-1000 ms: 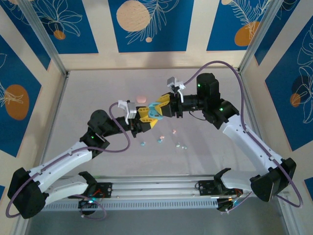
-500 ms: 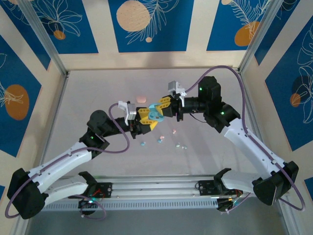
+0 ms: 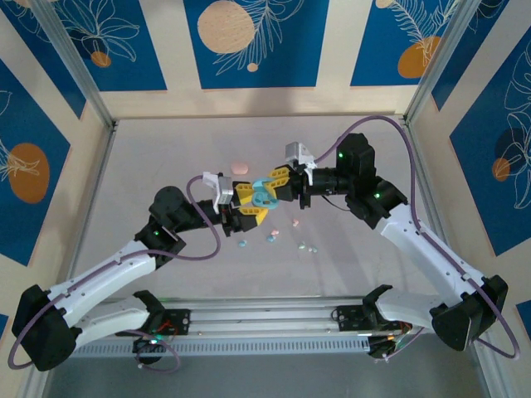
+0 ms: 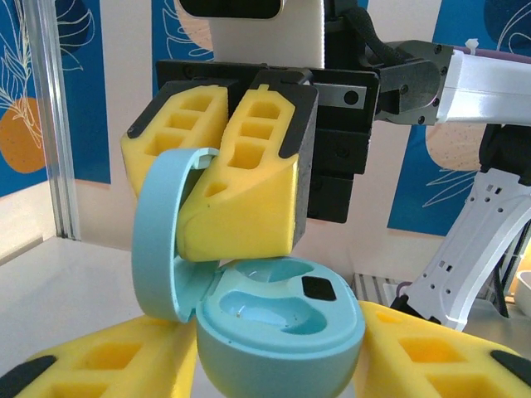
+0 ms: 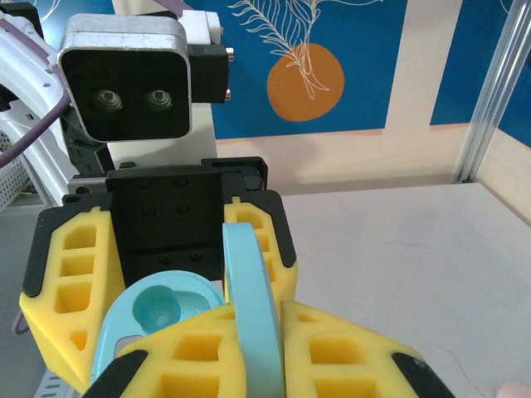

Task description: Insert the wireless bluetooth earbuds into the charging case

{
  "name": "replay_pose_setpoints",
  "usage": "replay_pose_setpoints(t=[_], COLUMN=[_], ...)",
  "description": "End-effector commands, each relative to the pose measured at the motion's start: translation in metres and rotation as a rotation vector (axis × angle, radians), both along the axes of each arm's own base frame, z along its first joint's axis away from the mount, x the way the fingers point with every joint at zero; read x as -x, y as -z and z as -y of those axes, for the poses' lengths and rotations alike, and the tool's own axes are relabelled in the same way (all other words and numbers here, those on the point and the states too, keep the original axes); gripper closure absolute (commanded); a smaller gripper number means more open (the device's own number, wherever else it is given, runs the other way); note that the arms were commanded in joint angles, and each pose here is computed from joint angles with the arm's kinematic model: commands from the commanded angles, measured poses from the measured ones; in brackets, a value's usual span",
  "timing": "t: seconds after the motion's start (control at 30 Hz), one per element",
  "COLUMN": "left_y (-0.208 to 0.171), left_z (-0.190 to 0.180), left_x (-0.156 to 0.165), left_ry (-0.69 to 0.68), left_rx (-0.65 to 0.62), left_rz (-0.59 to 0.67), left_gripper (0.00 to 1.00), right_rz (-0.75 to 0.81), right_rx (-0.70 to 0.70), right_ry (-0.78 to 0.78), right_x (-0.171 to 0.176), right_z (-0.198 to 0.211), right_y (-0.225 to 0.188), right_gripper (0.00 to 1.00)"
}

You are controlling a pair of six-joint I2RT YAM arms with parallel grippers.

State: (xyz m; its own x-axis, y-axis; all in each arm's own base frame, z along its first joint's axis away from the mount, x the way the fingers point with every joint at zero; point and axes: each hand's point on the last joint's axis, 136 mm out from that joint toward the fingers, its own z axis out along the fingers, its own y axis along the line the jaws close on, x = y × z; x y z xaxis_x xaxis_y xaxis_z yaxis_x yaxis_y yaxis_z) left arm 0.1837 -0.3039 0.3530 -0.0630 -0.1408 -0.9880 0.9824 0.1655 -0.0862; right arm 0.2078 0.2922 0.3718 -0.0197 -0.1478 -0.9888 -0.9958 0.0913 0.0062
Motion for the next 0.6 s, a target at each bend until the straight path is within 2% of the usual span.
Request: replay_pose_setpoints(t=[0.0,0.57], left_y=[-0.0199,-0.0124], left_z=[-0.0023,0.0005], left_x=[-0.0021,-0.0036], left_ry=[-0.022,-0.014], left_rx=[0.033,0.002], left_rz=[0.029,0.002], left_gripper=[0.49,0.34], right_rz=[0.03,0.037], right_rx=[-0.024,-0.033], right_ry=[-0.065,-0.04], right_x=[0.0192,0.0154], right_z=[0.0003,-0.0007], right_y=[-0.009,-0.011], right_gripper=[0.95,0.95])
